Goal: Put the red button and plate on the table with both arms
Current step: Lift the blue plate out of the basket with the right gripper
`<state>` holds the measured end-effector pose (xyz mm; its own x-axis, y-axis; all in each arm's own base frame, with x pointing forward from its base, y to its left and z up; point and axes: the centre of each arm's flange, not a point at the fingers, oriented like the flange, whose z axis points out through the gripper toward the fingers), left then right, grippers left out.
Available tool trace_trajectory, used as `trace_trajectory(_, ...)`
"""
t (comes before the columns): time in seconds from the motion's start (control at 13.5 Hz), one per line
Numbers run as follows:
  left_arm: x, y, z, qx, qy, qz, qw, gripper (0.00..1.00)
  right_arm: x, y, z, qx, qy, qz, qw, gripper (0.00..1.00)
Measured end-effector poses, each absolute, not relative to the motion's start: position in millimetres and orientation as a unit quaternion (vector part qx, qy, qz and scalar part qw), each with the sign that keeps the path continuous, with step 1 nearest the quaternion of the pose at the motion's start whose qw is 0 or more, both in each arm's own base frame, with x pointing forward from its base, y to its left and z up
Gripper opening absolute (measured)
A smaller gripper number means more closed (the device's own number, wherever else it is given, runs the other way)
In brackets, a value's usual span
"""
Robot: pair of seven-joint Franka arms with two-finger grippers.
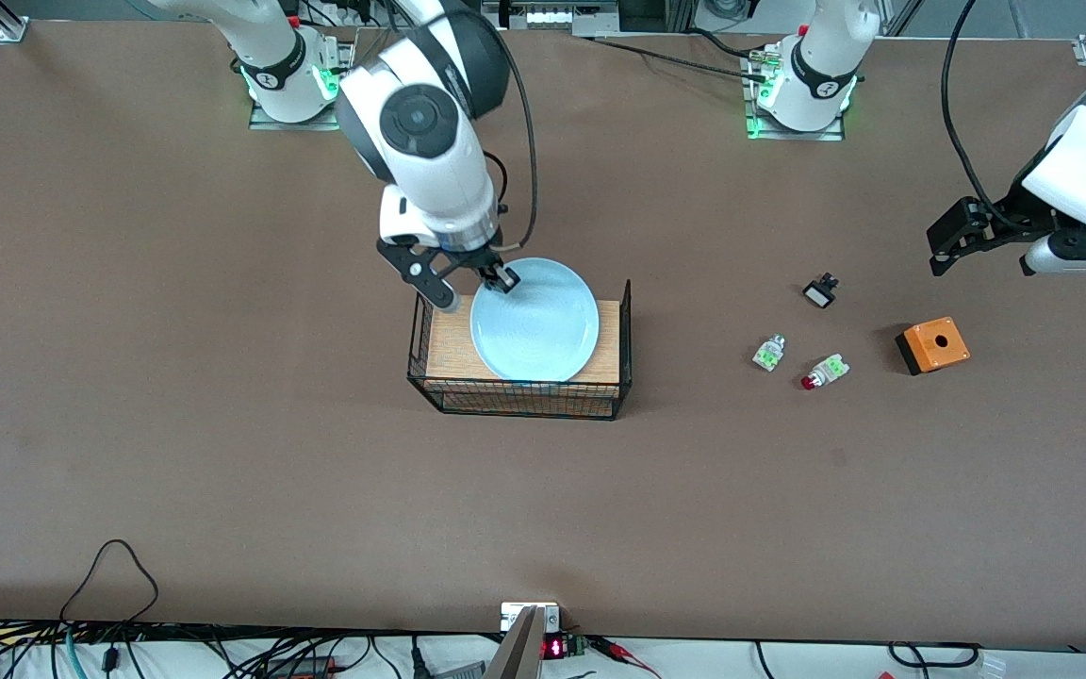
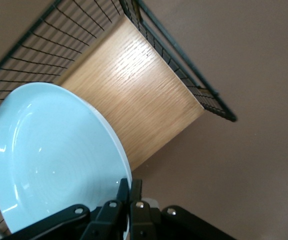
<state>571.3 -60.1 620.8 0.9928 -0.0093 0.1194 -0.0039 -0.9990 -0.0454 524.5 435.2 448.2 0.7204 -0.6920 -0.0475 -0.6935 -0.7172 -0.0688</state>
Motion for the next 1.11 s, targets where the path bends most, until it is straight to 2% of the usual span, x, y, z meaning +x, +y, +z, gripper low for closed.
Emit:
trace_trajectory(0.22, 571.0, -62.6, 620.7, -0.998, 0.005, -0.06, 0.022, 1.0, 529.0, 405.1, 506.8, -0.92, 0.386, -0.003, 0.07, 0.03)
trace_trajectory(0.52, 570.9, -63.3, 620.8, -0.998, 0.006, -0.06, 0.022, 1.0, 561.9, 317.3, 557.7, -0.926, 0.365, 0.0, 0.099, 0.03)
trace_trajectory(0.89, 571.0, -61.7, 620.9, -0.998, 0.005, -0.06, 0.022, 1.0, 603.2, 164.5, 554.9, -0.967, 0.244, 0.024, 0.064, 0.03)
trace_trajectory(1.11, 570.8, -60.9, 620.5, -0.998, 0.004, -0.058, 0.023, 1.0, 610.6, 82.6, 528.7, -0.982, 0.172, 0.057, 0.054, 0.03)
